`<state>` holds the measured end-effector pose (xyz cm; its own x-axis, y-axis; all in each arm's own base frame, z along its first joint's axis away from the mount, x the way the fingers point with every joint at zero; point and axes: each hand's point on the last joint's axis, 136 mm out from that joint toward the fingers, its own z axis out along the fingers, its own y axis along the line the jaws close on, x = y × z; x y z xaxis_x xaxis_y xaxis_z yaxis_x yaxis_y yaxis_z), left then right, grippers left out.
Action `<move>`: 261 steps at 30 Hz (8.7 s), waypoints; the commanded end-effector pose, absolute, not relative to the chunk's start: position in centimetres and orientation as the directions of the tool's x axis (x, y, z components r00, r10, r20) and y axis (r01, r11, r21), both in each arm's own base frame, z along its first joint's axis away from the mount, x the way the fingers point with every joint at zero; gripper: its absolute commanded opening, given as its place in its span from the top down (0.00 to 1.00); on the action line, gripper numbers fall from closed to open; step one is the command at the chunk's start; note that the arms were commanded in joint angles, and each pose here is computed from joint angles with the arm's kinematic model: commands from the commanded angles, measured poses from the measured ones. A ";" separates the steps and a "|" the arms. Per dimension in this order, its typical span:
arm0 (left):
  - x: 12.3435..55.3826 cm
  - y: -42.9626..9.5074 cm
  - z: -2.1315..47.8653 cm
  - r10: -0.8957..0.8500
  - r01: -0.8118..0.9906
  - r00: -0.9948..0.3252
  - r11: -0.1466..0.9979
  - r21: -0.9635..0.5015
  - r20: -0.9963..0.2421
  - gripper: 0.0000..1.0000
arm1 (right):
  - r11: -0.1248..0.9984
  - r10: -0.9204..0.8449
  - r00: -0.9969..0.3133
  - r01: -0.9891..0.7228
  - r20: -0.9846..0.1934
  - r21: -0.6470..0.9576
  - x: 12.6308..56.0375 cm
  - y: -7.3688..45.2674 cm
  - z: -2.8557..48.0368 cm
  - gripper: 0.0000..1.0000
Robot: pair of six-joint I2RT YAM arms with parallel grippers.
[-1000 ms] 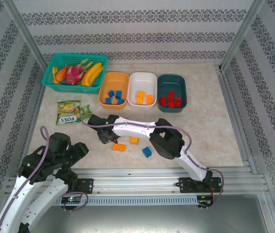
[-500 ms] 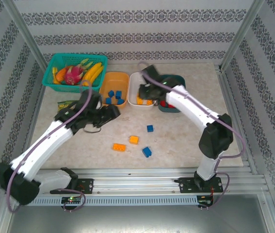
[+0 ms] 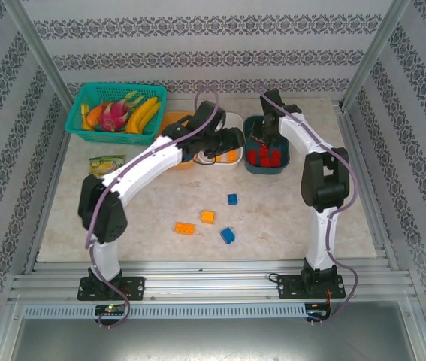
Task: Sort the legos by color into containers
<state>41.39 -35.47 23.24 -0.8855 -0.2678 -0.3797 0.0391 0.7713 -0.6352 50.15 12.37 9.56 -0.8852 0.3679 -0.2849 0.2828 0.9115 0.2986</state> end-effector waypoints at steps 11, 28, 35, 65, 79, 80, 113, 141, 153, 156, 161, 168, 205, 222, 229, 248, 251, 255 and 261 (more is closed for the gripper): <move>45.1 -37.6 22.7 -0.149 0.132 -0.915 0.768 -0.626 -0.376 0.30 | 0.836 0.503 -0.853 0.440 -0.138 0.328 51.9 12.0 6.2 0.77; 43.3 -35.1 22.4 -0.137 0.101 -0.924 0.813 -0.574 -0.358 0.30 | 0.830 0.510 -0.834 0.413 -0.211 0.375 52.6 11.6 11.1 0.48; 40.2 -32.2 22.1 -0.114 0.094 -0.928 0.849 -0.519 -0.354 0.30 | 0.852 0.480 -0.797 0.324 -0.367 0.411 50.2 11.9 18.9 0.49; 32.0 -36.1 5.8 -0.013 -0.002 -0.998 0.981 -0.194 -0.057 0.29 | 0.790 0.105 -0.916 -0.160 -0.388 0.591 17.0 15.6 18.0 0.32; 30.6 -36.3 2.8 -0.014 -0.015 -1.000 0.995 -0.097 0.014 0.46 | 0.798 0.085 -0.920 -0.167 -0.382 0.579 16.5 15.3 17.5 0.32; 30.6 -36.4 2.7 -0.012 -0.013 -1.000 0.995 -0.096 0.012 0.49 | 0.797 0.085 -0.921 -0.166 -0.380 0.581 16.5 15.3 17.4 0.33; 45.7 -18.7 15.2 -0.189 -0.183 -0.923 0.982 -0.049 -0.334 0.66 | 0.710 -0.009 -0.884 -0.335 -0.468 0.620 23.5 23.5 20.4 0.34; 58.0 -14.4 6.5 -0.248 -0.260 -0.858 0.965 -0.036 -0.450 0.63 | 0.650 0.235 -0.866 -0.197 -0.441 0.734 36.8 29.2 21.6 0.33; 56.5 -15.0 11.0 -0.297 -0.270 -0.853 0.955 -0.125 -0.428 0.39 | 0.808 0.065 -0.862 -0.250 -0.503 0.533 34.7 26.7 19.2 0.33; 56.1 -15.1 14.4 -0.323 -0.276 -0.827 0.946 -0.170 -0.459 0.38 | 0.852 -0.030 -0.870 -0.280 -0.492 0.443 32.9 26.3 18.0 0.33; 53.8 -15.6 20.3 -0.358 -0.270 -0.789 0.932 -0.241 -0.499 0.35 | 0.881 -0.095 -0.918 -0.257 -0.384 0.396 29.1 27.0 15.2 0.32; 46.3 -15.5 23.6 -0.361 -0.233 -0.796 0.924 -0.303 -0.486 0.33 | 0.914 -0.217 -0.942 -0.288 -0.255 0.285 25.1 29.1 11.9 0.29; 23.9 -13.1 22.1 -0.257 -0.042 -0.862 0.895 -0.444 -0.437 0.27 | 0.964 0.234 -0.970 0.240 0.069 0.113 23.5 31.4 1.8 0.47; 33.5 -18.3 24.5 -0.363 -0.043 -0.853 0.765 -0.643 -0.374 0.27 | 0.985 0.134 -0.901 0.076 -0.412 0.154 39.5 26.7 15.4 0.67; 38.8 -19.9 25.6 -0.364 -0.012 -0.834 0.763 -0.646 -0.415 0.27 | 0.978 0.188 -0.868 0.123 -0.460 0.168 47.5 25.5 14.1 0.67; 41.7 -20.6 23.6 -0.337 -0.019 -0.850 0.787 -0.617 -0.405 0.27 | 0.935 0.311 -0.884 0.219 -0.349 0.278 55.3 25.5 5.3 0.64; 41.3 -20.8 23.3 -0.320 -0.012 -0.861 0.789 -0.614 -0.394 0.27 | 0.924 0.331 -0.885 0.234 -0.327 0.301 55.4 25.7 5.1 0.60; 40.0 -20.7 22.4 -0.268 0.004 -0.885 0.813 -0.582 -0.381 0.28 | 0.917 0.344 -0.886 0.247 -0.311 0.313 55.1 25.6 5.8 0.47; 37.3 -20.5 21.5 -0.205 0.031 -0.909 0.836 -0.548 -0.364 0.27 | 0.908 0.352 -0.868 0.226 -0.350 0.353 54.6 25.3 10.4 0.37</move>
<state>39.63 -20.69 21.38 -0.8899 -0.2696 -0.3680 -0.0103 0.8185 -0.5745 54.62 25.42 4.75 -0.8937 0.3273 -0.3068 0.2408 0.9270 0.2875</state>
